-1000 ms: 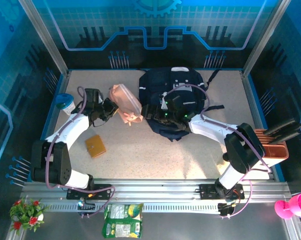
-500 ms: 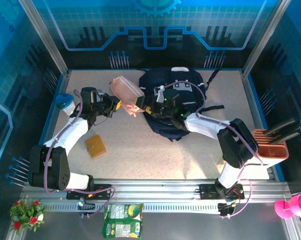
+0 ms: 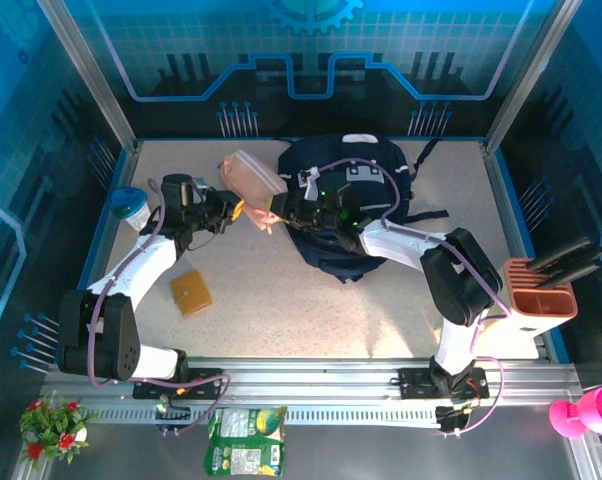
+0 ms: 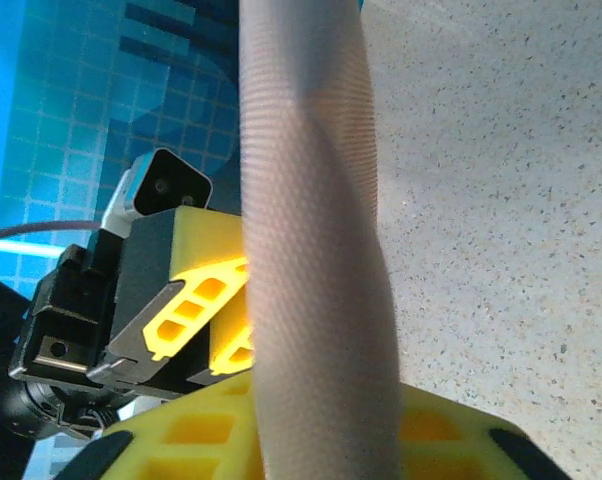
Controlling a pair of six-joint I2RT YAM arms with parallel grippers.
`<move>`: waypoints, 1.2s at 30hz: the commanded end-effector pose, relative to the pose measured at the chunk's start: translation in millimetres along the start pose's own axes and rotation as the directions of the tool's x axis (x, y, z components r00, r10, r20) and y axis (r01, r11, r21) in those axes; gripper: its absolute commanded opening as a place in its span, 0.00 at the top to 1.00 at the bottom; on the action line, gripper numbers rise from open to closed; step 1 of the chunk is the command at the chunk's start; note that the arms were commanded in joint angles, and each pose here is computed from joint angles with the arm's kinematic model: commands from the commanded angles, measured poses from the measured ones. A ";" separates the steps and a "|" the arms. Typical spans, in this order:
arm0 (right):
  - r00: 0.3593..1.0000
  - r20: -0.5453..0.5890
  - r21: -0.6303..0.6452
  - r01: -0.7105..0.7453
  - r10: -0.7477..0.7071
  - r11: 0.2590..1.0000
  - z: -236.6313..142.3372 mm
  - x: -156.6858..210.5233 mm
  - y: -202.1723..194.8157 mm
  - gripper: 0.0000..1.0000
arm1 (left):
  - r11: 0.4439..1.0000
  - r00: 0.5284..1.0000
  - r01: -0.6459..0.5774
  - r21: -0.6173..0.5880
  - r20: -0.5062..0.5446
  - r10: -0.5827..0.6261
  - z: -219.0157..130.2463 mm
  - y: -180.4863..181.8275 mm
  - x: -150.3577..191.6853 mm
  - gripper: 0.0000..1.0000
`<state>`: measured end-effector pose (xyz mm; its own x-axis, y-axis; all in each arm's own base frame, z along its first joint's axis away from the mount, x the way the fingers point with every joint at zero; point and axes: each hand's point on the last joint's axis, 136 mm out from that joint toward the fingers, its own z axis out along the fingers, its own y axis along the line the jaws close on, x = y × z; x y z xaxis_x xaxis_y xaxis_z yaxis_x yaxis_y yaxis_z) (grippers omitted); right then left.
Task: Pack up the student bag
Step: Pass the pencil pouch, then open the student bag at the top-center of the table.
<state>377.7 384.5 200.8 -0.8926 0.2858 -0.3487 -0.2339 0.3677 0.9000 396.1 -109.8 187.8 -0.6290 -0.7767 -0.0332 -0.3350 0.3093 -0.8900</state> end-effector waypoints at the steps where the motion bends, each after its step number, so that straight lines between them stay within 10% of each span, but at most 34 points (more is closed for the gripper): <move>1: 0.998 0.026 0.002 0.057 -0.057 0.998 -8.1 -7.6 12.3 0.84 | 0.991 0.991 -0.133 0.003 0.000 0.133 -9.1 -17.7 4.1 0.62; 7: 0.977 0.115 0.149 0.163 -0.181 0.975 -59.0 -29.5 6.8 0.91 | 0.897 0.910 -0.413 -0.156 -0.098 0.402 -0.3 -10.1 21.3 0.25; 15: 0.929 0.236 0.416 0.168 -0.285 0.893 -166.5 -60.9 -17.2 0.92 | 0.707 0.719 -0.690 -0.156 -0.257 0.645 39.4 -27.0 65.2 0.03; 32: 0.867 0.429 0.579 -0.048 -0.253 0.814 -320.1 -61.9 -57.7 0.93 | -0.043 -0.050 -0.999 0.026 -0.518 0.854 138.7 -21.3 174.0 0.06; 36: 0.852 0.452 0.572 -0.050 -0.264 0.819 -328.2 -64.8 -53.8 0.93 | -0.165 -0.156 -0.986 0.037 -0.582 0.798 153.0 -14.0 179.0 0.14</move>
<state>325.7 57.0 252.3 -0.5355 0.5545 -0.6370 0.1077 0.7930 0.5997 393.0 -345.9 129.7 -0.6398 0.5617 -0.5245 0.6468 0.7622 0.0271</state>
